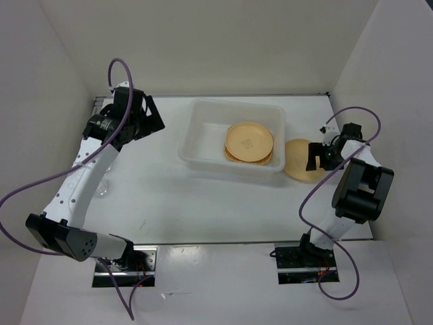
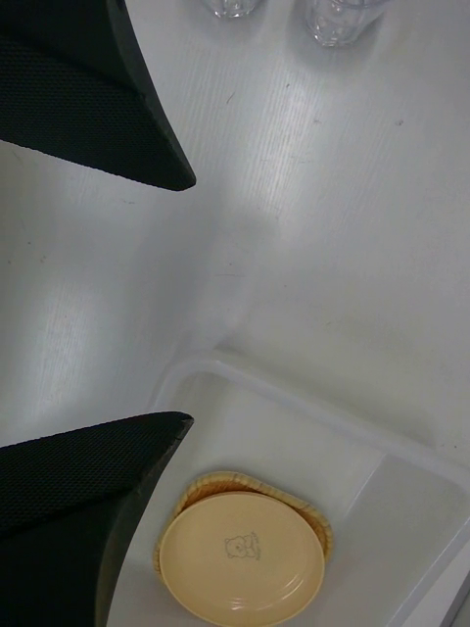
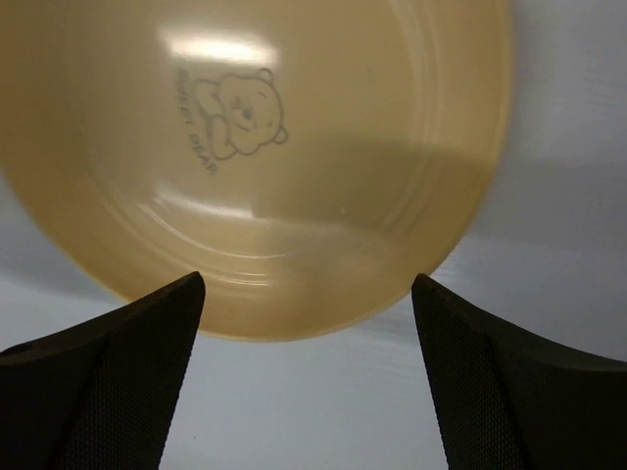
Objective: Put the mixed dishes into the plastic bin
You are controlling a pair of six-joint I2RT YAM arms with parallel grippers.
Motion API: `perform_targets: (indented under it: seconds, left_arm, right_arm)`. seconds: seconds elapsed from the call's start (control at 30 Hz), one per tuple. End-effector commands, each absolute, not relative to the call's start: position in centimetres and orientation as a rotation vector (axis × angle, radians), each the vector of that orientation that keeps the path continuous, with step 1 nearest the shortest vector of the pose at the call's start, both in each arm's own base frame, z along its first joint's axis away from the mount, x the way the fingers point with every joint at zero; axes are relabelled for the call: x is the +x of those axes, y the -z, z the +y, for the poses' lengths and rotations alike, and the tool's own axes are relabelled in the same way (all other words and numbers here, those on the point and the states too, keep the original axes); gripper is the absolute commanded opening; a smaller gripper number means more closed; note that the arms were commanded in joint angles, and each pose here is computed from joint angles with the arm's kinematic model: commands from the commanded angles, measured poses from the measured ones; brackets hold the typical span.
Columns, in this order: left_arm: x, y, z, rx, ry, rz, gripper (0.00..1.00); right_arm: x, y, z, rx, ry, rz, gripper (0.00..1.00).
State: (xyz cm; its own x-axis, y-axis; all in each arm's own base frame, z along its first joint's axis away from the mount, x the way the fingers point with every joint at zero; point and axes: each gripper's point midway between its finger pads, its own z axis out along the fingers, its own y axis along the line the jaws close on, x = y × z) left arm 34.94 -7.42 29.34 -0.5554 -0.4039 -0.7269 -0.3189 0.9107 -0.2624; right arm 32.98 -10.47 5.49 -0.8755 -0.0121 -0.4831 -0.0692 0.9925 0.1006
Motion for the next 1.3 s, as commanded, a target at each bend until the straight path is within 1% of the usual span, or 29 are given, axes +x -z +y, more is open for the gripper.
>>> perform_targets:
  seconds: [0.0, 0.07, 0.2, 0.3, 0.4, 0.5, 0.63, 0.8, 0.83, 0.93, 0.97, 1.03, 1.1, 1.13, 1.17, 1.23, 1.27]
  left_arm:
    - [34.8, -30.2, -7.9, -0.509, 0.177, 2.182, 1.0]
    - [34.9, -29.8, -7.9, -0.499, 0.167, 2.192, 1.0]
    - [35.2, -28.8, -7.8, -0.503, 0.145, 2.21, 1.0]
    - [35.7, -28.0, -8.2, -0.499, 0.155, 2.213, 1.0]
    - [36.1, -27.1, -8.3, -0.511, 0.155, 2.221, 1.0]
    - [36.6, -26.4, -8.7, -0.519, 0.17, 2.223, 1.0]
    - [37.2, -26.3, -9.1, -0.527, 0.186, 2.224, 1.0]
    - [37.8, -26.0, -9.3, -0.541, 0.191, 2.224, 1.0]
    - [37.7, -25.7, -9.3, -0.552, 0.19, 2.23, 1.0]
    - [37.4, -25.1, -9.3, -0.578, 0.197, 2.233, 1.0]
    - [37.3, -24.5, -9.3, -0.593, 0.194, 2.244, 1.0]
    - [37.0, -24.3, -9.2, -0.593, 0.193, 2.247, 1.0]
    - [36.7, -24.3, -9.1, -0.593, 0.194, 2.245, 1.0]
    - [36.6, -24.7, -9.1, -0.593, 0.2, 2.236, 1.0]
    - [36.6, -24.7, -9.1, -0.593, 0.2, 2.236, 1.0]
    - [36.2, -24.2, -8.8, -0.585, 0.177, 2.245, 1.0]
    - [36.2, -24.2, -8.8, -0.585, 0.177, 2.246, 1.0]
  right_arm:
    - [34.6, -5.6, -9.1, -0.06, -0.318, 2.622, 0.89]
    - [35.1, -5.3, -8.7, -0.027, -0.345, 2.62, 0.89]
    - [35.9, -5.4, -9.7, 0.001, -0.277, 2.605, 0.89]
    - [35.9, -5.6, -9.7, 0.001, -0.278, 2.608, 0.89]
    - [36.3, -7.5, -9.9, -0.013, -0.247, 2.561, 0.89]
    - [36.1, -7.5, -9.9, 0.001, -0.238, 2.564, 0.89]
    - [35.4, -5.3, -10.1, 0.02, -0.236, 2.613, 0.85]
    - [34.9, -4.0, -11.4, 0.079, -0.236, 2.631, 0.84]
    - [34.8, -3.6, -11.6, 0.084, -0.231, 2.643, 0.8]
    - [35.4, -3.0, -11.8, 0.085, -0.234, 2.648, 0.74]
    - [35.2, -2.2, -11.8, 0.091, -0.248, 2.668, 0.69]
    - [35.8, -2.1, -12.3, 0.123, -0.248, 2.664, 0.65]
    - [36.2, -1.6, -12.7, 0.148, -0.269, 2.669, 0.54]
    - [36.1, -1.2, -12.6, 0.168, -0.278, 2.676, 0.49]
    - [36.2, -1.5, -12.6, 0.184, -0.281, 2.675, 0.33]
    - [36.3, -1.7, -12.6, 0.198, -0.284, 2.674, 0.19]
    - [36.2, -1.6, -12.9, 0.225, -0.261, 2.684, 0.07]
